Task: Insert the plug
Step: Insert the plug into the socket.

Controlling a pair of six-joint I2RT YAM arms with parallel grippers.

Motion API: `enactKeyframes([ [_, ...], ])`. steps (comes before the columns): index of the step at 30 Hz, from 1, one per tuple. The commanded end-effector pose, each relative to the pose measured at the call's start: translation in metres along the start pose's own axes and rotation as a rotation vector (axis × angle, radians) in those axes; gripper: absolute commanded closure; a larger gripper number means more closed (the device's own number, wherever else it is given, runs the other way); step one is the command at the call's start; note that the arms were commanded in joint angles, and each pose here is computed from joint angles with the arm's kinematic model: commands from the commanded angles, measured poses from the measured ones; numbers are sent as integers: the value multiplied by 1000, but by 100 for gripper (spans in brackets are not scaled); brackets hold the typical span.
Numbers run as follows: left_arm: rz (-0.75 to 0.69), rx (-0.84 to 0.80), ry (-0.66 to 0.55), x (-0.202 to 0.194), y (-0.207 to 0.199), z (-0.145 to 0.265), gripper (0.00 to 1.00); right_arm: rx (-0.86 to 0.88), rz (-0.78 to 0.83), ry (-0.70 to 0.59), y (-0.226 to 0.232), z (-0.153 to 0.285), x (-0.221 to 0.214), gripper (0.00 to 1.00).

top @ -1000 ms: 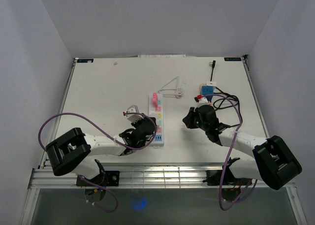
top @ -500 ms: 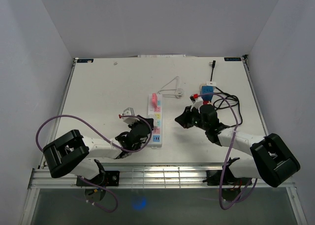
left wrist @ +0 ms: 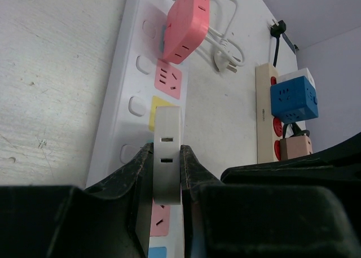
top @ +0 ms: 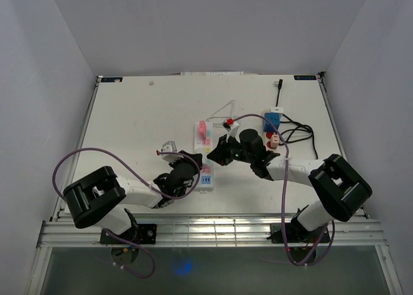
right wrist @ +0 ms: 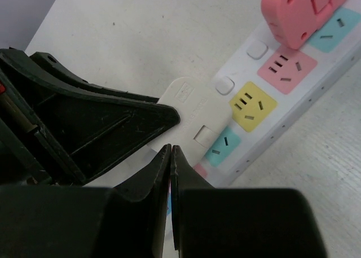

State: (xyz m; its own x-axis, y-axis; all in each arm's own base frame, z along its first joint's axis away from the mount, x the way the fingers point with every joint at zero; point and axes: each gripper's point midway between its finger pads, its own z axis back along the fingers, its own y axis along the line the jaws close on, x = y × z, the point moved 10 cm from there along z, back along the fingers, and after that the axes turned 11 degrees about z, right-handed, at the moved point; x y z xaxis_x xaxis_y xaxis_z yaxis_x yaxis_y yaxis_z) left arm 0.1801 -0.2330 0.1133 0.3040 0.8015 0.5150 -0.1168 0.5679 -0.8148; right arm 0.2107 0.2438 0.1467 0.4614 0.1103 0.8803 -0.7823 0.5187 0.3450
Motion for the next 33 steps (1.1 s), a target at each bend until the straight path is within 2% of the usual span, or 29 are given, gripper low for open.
enactKeyframes([
  [1, -182, 167, 30, -2, 56, 2, 100, 30, 41, -26, 5, -13, 9, 92],
  [10, -196, 166, 36, 0, 60, -1, 100, 6, 40, -33, 1, -19, 8, 92],
  [17, -208, 166, 48, -1, 60, -3, 100, -12, 55, -47, 1, -29, 27, 92],
  [23, -197, 184, 73, 2, 63, -8, 100, -16, 13, -1, -5, -38, 8, 92],
  [27, -175, 205, 85, 2, 67, -12, 100, -40, -15, 78, -11, -47, -15, 92],
  [33, -163, 214, 96, 3, 69, -15, 100, -65, -11, 39, -8, -41, -5, 92],
])
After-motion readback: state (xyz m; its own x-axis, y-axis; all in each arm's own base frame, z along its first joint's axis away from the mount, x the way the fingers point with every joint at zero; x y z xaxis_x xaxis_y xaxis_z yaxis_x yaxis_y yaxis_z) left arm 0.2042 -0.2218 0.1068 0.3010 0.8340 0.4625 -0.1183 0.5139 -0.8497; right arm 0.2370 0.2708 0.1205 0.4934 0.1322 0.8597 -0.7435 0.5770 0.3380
